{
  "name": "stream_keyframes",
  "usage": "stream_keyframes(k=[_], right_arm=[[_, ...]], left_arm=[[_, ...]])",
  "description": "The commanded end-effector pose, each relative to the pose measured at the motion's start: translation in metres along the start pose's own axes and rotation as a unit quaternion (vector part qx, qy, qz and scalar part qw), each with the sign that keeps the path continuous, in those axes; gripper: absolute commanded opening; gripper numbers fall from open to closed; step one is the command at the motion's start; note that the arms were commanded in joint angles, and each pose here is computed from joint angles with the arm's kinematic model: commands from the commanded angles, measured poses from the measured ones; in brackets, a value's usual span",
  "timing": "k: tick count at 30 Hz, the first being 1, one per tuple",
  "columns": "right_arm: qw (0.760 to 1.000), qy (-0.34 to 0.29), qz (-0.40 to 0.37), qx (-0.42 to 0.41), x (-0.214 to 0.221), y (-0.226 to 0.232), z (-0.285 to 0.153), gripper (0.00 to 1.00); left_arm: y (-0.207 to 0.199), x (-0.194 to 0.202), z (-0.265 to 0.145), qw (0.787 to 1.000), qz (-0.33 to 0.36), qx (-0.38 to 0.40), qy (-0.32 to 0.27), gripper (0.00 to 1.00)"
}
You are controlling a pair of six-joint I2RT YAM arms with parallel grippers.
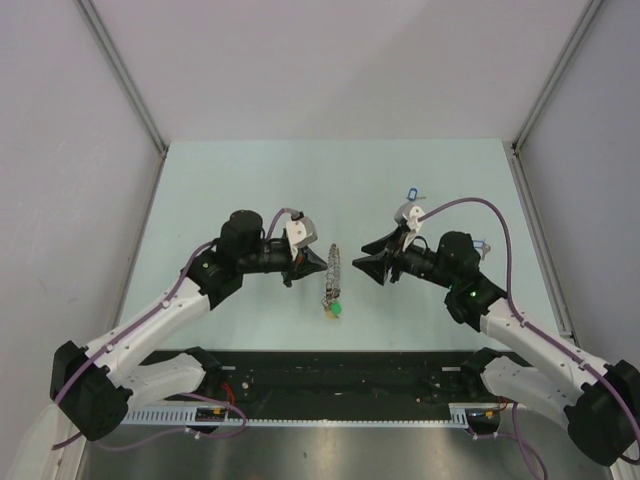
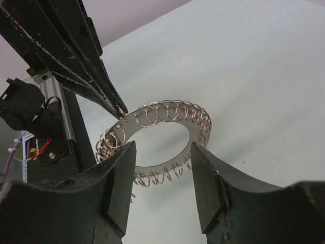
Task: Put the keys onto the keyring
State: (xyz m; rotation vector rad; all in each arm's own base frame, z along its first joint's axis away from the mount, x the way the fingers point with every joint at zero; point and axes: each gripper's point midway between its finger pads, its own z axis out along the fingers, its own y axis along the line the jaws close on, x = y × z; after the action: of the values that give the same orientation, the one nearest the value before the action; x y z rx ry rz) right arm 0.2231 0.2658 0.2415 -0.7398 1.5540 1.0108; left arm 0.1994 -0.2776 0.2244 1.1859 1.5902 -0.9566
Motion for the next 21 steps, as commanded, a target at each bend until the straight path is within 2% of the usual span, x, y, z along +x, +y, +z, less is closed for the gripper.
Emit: stream_keyframes(k=[1, 10, 13, 14, 16, 19, 21], right_arm=[[1.000, -0.019, -0.009, 0.023, -0.023, -0.003, -0.007, 0.52], [0.996, 0.032, 0.016, 0.078, -0.014, -0.019, -0.015, 0.55], [0.989, 0.046, 0.027, 0.140, -0.012, -0.039, -0.026, 0.68], [0.984, 0.044, 0.029, 0.168, -0.013, -0.048, -0.030, 0.75], [0.971, 0.046, 0.050, 0.229, -0.014, -0.073, -0.043, 0.79], [0.947, 0.062, 0.088, 0.301, -0.008, -0.101, -0.061, 0.81], [0.920, 0.071, 0.114, 0.368, 0.001, -0.132, -0.082, 0.81]], left_arm=[[0.012, -0.018, -0.016, 0.997, 0.055, -0.045, 0.004, 0.00], [0.012, -0.017, -0.039, 0.988, 0.129, -0.082, -0.003, 0.00], [0.011, -0.018, -0.044, 0.985, 0.144, -0.091, -0.013, 0.00], [0.012, -0.020, -0.046, 0.984, 0.148, -0.096, -0.015, 0.00], [0.014, -0.019, -0.047, 0.983, 0.150, -0.102, -0.013, 0.00], [0.018, -0.018, -0.047, 0.983, 0.147, -0.112, -0.006, 0.00], [0.022, -0.017, -0.048, 0.982, 0.144, -0.123, -0.002, 0.00]])
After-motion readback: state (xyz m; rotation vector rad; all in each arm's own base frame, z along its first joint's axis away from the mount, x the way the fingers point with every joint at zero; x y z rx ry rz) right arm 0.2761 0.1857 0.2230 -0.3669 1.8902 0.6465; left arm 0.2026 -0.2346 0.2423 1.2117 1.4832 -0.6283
